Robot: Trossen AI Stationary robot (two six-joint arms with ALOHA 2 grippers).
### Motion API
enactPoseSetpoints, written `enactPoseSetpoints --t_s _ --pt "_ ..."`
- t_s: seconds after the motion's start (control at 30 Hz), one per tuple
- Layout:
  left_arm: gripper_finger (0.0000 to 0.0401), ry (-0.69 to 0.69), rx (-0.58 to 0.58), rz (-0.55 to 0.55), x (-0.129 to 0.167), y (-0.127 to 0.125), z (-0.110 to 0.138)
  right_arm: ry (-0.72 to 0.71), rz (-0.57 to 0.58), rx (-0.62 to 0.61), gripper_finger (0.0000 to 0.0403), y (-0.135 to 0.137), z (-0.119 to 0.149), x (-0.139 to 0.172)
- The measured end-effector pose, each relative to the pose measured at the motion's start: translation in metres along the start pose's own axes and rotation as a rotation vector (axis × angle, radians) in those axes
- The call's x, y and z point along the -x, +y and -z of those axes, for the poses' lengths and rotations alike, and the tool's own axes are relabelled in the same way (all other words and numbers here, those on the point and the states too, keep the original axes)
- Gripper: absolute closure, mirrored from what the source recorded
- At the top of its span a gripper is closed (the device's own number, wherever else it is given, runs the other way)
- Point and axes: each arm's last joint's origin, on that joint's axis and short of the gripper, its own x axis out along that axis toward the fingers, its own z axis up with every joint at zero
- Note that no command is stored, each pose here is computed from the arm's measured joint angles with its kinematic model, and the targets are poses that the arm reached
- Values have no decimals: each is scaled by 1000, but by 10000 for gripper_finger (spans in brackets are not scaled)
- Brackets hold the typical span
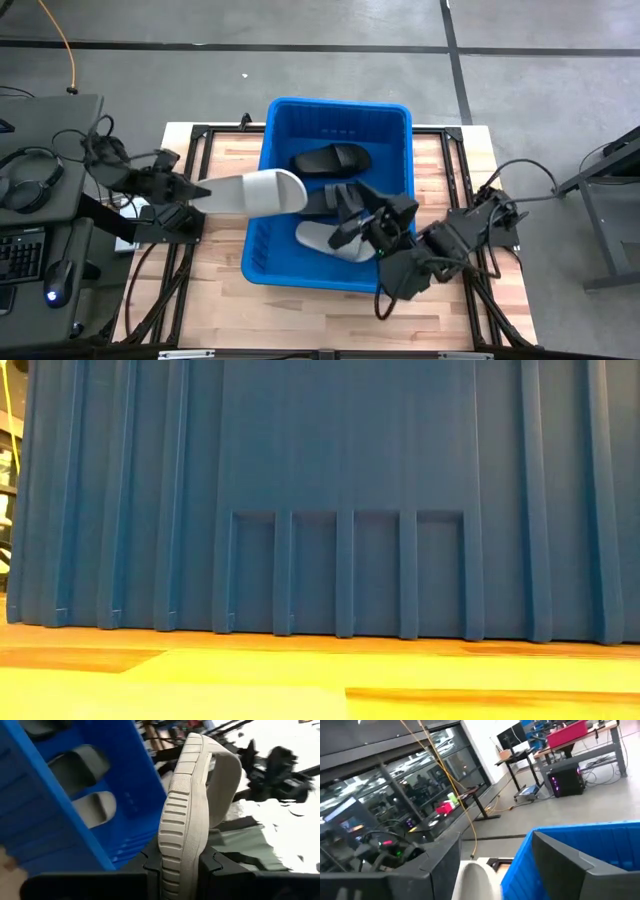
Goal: Pick and place slides into bin
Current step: Put the gray slide into the blue container
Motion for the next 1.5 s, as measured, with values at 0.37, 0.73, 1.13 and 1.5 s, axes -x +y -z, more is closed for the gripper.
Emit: enactPoseSetpoints --t_s 0.37,0.73,1.13,1.5 --pt "365 87 -188 -75 -63 -31 41 79 -85 248 189 -3 -2 1" --pt "365 124 -141 -80 -153 -30 24 182 -211 356 186 -24 -36 10" --pt "366 270 -35 -80 -218 11 -14 149 -170 323 187 -56 -62 31" --pt "366 411 37 -281 -266 56 9 133 -162 355 184 -57 -61 31"
